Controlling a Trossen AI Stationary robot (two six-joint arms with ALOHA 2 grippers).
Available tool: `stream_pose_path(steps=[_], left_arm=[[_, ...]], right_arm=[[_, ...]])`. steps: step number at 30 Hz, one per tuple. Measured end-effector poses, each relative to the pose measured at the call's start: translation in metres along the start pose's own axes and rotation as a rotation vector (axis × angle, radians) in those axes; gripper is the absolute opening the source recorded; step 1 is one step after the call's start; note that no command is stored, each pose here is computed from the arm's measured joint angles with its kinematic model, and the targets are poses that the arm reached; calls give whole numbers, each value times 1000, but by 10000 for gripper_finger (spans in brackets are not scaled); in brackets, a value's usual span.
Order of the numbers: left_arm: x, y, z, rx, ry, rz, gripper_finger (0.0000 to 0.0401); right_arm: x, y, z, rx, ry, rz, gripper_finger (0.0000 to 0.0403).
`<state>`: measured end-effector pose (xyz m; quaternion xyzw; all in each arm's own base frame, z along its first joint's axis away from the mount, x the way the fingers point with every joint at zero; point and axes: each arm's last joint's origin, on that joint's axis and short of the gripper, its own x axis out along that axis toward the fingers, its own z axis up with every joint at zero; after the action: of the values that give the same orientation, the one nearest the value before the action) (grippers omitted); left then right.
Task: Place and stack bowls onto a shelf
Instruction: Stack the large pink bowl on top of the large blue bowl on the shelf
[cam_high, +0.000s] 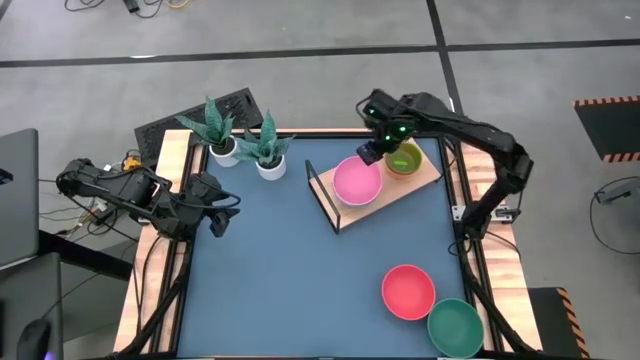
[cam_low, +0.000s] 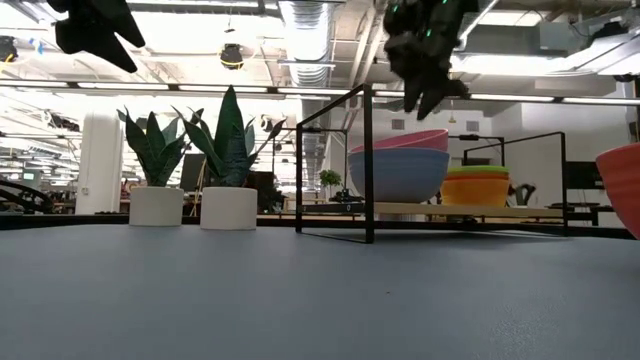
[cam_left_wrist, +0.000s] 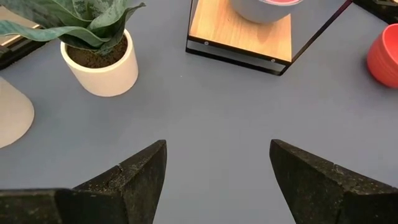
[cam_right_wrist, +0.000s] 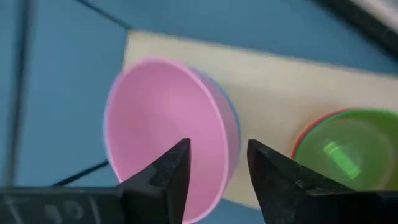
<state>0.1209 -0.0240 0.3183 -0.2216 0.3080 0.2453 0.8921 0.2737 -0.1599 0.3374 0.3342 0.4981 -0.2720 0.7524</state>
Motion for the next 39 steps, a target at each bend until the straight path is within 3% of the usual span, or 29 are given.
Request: stream_pose_path(steps=[6, 11, 13, 20, 39], left_arm=[[0, 0, 0, -16, -6, 4, 269], [0, 0, 0, -20, -13, 11, 269], [0, 0, 0, -23, -14, 10, 269], [0, 0, 0, -41, -8, 6, 269], [0, 0, 0, -70, -5, 6, 269]], right_arm=[[-31, 2, -11, 1, -104, 37, 133], [-20, 2, -15, -2, -48, 54, 37], [-6, 4, -18, -16, -44, 77, 17], [33, -2, -33, 15, 30, 90, 24], [48, -14, -18, -28, -28, 136, 23]])
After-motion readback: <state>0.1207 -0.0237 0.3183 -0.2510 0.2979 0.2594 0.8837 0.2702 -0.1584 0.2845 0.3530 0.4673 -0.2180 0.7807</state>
